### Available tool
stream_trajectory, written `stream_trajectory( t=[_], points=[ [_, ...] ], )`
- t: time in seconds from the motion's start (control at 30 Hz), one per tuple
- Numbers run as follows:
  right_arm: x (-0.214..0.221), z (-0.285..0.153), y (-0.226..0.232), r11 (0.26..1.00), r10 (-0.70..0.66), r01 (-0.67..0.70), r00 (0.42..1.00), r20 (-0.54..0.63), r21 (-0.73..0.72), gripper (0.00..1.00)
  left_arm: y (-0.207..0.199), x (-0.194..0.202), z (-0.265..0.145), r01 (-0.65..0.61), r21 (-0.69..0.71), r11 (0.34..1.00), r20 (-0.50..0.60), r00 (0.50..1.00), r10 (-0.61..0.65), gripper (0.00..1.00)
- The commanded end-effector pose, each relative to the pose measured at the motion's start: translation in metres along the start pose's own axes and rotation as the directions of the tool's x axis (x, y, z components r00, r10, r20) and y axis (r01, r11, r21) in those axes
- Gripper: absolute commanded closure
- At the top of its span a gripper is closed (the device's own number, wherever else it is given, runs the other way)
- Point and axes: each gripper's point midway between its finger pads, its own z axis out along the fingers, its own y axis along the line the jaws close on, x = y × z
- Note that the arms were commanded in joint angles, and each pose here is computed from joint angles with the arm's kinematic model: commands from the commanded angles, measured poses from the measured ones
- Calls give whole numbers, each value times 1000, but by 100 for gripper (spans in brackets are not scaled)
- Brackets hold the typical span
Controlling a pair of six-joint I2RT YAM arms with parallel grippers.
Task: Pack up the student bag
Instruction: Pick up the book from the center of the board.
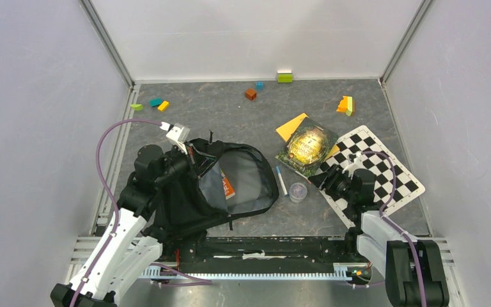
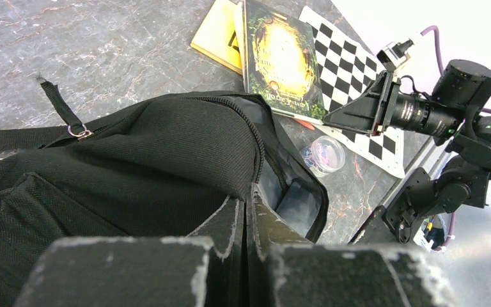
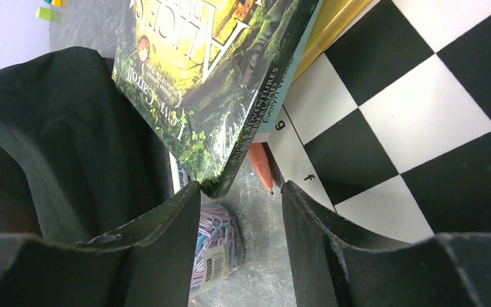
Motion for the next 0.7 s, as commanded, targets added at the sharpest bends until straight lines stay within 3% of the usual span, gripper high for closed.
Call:
stream_trajectory(
  t=[0.0,0.43,0.67],
  points=[
    [-4,-1,14,996,31,-28,999,35,-81,44,-10,-22,-2,-59,35,998,75,996,56,98],
    [4,-4,32,970,144,-135,989,27,-200,43,-9,-22,-1,-56,33,998,71,996,54,98],
    [13,-1,27,967,188,-186,982,-3,-176,45,-8,-20,0,-55,31,998,66,996,53,98]
  ],
)
